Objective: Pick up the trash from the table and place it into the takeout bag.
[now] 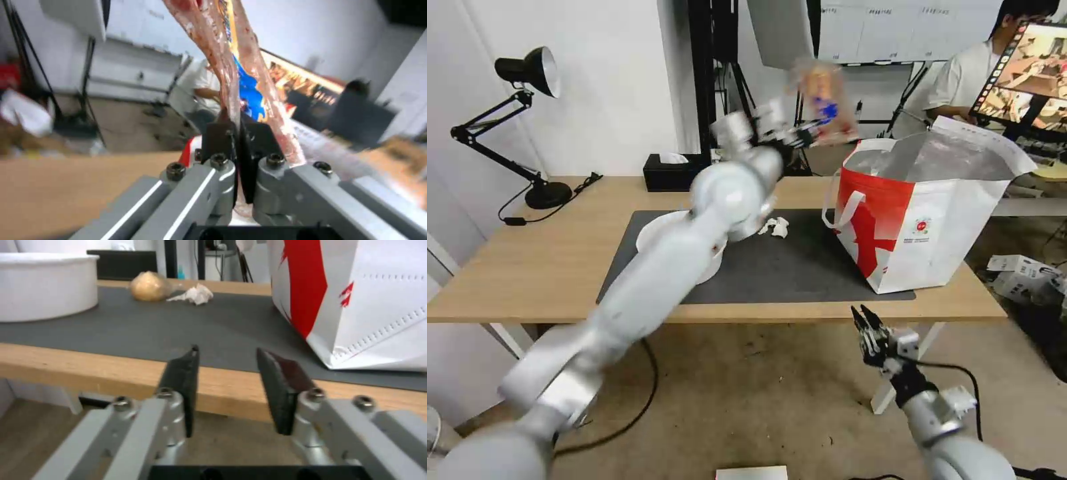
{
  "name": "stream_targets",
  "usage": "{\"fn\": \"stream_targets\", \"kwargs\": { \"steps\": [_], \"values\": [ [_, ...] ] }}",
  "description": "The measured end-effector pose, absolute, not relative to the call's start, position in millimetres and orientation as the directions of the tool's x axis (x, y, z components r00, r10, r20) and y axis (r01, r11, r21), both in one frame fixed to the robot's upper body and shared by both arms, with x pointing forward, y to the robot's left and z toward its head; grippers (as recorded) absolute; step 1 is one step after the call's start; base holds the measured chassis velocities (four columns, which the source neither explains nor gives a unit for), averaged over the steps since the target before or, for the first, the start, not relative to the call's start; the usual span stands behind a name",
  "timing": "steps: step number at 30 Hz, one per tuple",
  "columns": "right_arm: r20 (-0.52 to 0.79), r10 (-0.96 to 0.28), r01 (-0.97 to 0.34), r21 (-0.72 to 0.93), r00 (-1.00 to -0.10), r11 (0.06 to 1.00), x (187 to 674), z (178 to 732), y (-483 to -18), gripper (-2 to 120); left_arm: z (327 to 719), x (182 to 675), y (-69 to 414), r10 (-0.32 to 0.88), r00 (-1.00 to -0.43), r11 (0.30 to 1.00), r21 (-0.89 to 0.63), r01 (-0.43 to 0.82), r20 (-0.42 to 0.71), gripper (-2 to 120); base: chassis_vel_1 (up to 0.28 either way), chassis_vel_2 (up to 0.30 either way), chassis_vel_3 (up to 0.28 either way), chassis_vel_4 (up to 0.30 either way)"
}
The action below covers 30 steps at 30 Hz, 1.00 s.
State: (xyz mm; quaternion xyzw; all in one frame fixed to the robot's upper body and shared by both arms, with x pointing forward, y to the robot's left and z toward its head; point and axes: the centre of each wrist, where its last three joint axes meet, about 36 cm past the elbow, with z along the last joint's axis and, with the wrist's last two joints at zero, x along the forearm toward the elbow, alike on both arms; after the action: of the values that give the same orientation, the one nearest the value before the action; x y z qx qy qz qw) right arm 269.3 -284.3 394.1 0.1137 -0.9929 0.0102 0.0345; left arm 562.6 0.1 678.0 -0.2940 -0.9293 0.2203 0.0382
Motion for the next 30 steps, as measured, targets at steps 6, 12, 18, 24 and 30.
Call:
{"fn": "stream_targets", "kwargs": {
  "steps": [6,12,18,24,30],
  "values": [
    [0.069,-0.246,-0.248,-0.014,-0.967,0.969,263,392,-275,60,657,584,-80,0.539,-0.838,0.825,-0.147,0.546,-0.084,0,0.0,0.0,0.0,0.0],
    [0.064,-0.269,-0.27,0.001,-0.961,0.963,263,388,-262,82,645,592,-100,0.573,-0.814,0.82,0.069,0.569,-0.095,0,0.0,0.0,0.0,0.0],
    [0.052,-0.265,-0.265,-0.001,-0.963,0.964,268,391,-261,99,627,587,-101,0.656,-0.753,0.74,0.239,0.628,-0.052,0,0.0,0.0,0.0,0.0],
    [0.059,-0.267,-0.268,-0.001,-0.962,0.963,269,390,-262,100,624,582,-105,0.676,-0.736,0.72,0.232,0.654,-0.022,15,0.0,0.0,0.0,0.0],
    [0.047,-0.254,-0.255,-0.004,-0.966,0.967,276,391,-267,100,625,581,-106,0.674,-0.739,0.727,0.183,0.662,-0.003,34,0.0,0.0,0.0,0.0]
  ]
}}
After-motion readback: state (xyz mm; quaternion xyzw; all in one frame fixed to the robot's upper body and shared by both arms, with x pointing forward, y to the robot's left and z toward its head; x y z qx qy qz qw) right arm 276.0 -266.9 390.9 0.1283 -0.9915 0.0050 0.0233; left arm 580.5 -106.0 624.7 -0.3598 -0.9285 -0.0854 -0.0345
